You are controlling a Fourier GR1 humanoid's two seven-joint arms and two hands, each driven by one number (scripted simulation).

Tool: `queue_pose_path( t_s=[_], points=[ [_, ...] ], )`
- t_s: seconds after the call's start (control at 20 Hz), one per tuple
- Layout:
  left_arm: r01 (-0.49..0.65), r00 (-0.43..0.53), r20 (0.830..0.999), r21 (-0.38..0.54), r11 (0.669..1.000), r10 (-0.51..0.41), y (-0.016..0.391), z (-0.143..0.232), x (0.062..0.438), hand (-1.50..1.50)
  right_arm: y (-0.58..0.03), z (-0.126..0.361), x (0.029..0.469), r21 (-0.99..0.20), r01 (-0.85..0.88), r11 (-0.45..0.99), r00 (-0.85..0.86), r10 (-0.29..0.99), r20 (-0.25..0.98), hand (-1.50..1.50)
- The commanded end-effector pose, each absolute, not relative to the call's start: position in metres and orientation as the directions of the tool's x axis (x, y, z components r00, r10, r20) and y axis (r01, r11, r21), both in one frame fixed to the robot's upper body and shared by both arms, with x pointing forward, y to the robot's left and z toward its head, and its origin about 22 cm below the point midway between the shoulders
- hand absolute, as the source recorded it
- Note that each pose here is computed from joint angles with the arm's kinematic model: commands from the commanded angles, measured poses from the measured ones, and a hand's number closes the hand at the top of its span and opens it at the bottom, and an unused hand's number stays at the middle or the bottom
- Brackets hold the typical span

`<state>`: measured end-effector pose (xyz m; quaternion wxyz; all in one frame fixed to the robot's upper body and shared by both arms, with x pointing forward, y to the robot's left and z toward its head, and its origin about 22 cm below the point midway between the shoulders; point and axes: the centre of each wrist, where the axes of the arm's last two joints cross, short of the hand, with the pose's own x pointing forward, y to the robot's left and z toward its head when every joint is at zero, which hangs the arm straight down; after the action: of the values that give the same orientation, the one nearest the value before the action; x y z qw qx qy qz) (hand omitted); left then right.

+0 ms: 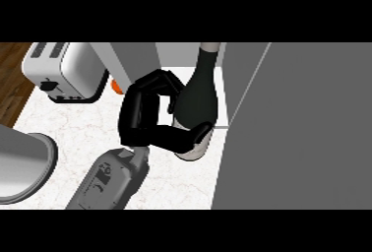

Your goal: Pick up the wine, place it into the cabinet and close the cabinet

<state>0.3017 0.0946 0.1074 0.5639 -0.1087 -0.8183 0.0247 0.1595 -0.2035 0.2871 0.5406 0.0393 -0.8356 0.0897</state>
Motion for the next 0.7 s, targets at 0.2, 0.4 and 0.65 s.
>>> queue_pose_path(
  t_s=[0.2, 0.4, 0.65],
  points=[
    [0.091, -0.342, 0.923, -0.155, 0.984, 0.177, 0.070, 0.137, 0.341, 1.50, -0.209, 0.297, 0.147, -0.086, -0.248, 0.965, -0.421, -0.028, 0.907, -1.50],
    [0.081, -0.343, 0.931, -0.102, 0.991, 0.124, 0.063, 0.110, 0.337, 1.50, -0.206, 0.285, 0.143, -0.087, -0.240, 0.967, -0.419, -0.022, 0.908, -1.50],
    [0.049, -0.411, 0.911, 0.012, 0.999, 0.009, 0.088, 0.101, 0.353, 1.50, -0.214, 0.285, 0.134, -0.093, -0.238, 0.967, -0.413, -0.014, 0.911, -1.50]
  ],
)
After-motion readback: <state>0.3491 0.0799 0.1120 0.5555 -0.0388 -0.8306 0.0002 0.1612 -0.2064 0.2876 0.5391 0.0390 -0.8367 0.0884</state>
